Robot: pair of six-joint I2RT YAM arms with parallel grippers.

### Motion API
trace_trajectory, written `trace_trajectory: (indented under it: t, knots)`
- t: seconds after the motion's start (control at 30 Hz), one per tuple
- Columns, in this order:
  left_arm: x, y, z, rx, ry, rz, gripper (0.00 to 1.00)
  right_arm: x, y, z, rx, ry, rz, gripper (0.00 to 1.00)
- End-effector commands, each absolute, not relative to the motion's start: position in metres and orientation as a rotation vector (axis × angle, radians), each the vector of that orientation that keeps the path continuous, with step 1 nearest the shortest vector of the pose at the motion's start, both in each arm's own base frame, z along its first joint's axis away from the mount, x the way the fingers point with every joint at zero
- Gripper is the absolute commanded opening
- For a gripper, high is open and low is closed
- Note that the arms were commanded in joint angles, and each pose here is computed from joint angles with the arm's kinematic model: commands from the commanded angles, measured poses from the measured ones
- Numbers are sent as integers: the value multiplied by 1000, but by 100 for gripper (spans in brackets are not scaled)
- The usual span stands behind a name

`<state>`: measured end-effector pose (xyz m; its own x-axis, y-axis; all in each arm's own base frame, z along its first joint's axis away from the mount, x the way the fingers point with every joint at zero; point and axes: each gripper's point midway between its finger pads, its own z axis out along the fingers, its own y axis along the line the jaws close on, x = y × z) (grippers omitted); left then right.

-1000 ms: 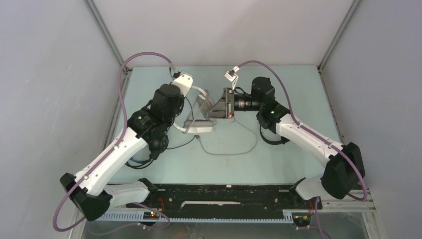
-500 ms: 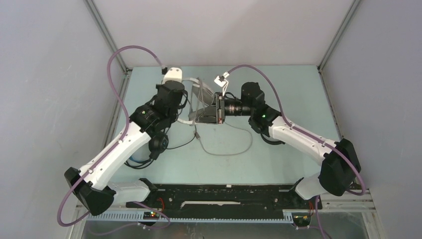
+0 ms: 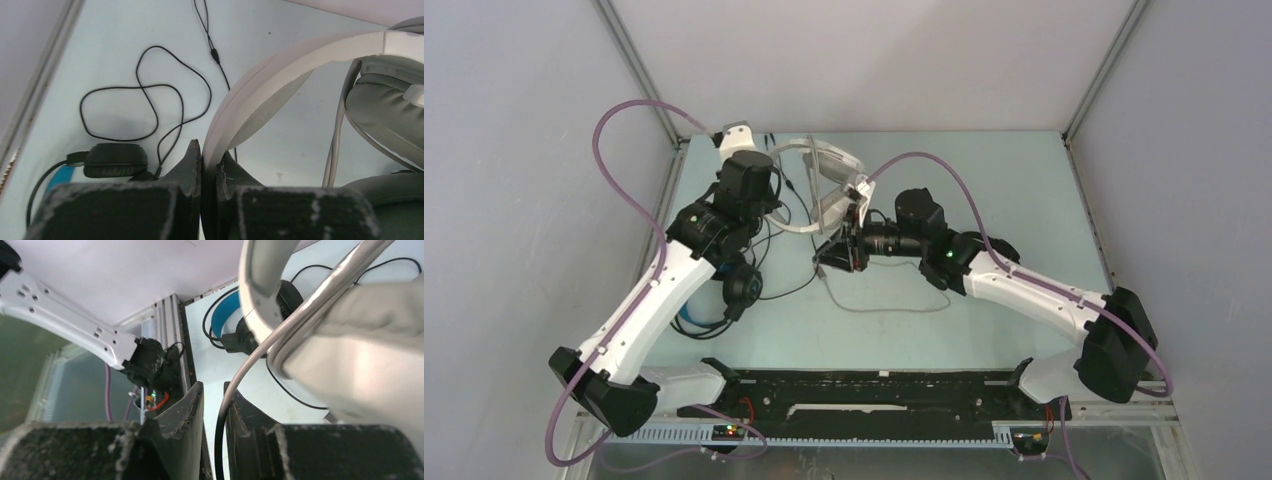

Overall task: Wrap the headphones
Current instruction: Wrap the headphones cable around the headphones.

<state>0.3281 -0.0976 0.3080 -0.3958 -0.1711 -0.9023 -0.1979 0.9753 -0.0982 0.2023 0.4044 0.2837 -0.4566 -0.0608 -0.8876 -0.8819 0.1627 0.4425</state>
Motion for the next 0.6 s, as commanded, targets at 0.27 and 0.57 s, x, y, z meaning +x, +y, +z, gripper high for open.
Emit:
trace_trajectory:
  t: [0.27, 0.57]
  knots:
    - [316, -119, 400, -418, 1784, -412, 0, 203, 393, 261, -1091, 1372, 1065, 29]
    - [306, -123, 414, -412, 1772, -501, 0, 197, 386, 216, -1111, 1369, 1050, 30]
